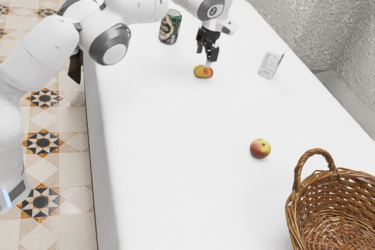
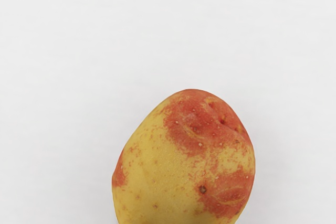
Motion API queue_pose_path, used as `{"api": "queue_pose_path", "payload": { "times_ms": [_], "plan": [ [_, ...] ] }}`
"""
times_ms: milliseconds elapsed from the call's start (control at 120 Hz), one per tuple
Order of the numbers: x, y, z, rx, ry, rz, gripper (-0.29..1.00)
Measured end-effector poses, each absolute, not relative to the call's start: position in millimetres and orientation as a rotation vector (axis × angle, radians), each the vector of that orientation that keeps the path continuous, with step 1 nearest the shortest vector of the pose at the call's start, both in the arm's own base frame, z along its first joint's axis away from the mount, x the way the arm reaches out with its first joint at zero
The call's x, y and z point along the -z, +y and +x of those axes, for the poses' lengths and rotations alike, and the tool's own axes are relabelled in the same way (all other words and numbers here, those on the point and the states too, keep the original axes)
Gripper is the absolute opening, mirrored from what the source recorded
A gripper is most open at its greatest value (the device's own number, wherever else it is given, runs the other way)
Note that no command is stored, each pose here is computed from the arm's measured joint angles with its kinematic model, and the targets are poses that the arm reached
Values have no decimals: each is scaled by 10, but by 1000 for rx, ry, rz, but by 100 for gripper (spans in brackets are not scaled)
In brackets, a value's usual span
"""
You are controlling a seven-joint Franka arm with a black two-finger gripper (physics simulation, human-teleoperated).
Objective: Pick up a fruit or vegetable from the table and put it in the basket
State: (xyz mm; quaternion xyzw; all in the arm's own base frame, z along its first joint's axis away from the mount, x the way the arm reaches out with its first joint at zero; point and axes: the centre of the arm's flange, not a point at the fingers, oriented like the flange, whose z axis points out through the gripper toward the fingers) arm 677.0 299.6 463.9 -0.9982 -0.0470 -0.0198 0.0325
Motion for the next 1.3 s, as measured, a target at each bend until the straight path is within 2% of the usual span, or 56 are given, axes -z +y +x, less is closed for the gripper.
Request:
{"api": "queue_pose_path", "payload": {
  "times_ms": [783,917,1050,1150,1192,1275,1300],
  "plan": [
    [-4178,2988,6922,25,-39,-3081,70],
    [-4164,2986,6927,28,-35,-3085,49],
    [-4124,3013,6924,22,-36,-3083,36],
    [-4166,3013,6923,32,-35,-3078,32],
    [-4241,2995,6922,47,-31,-3074,30],
    [-4446,2926,6920,85,-18,-3063,16],
    [-4528,2890,6921,100,-11,-3059,16]
  ]
}}
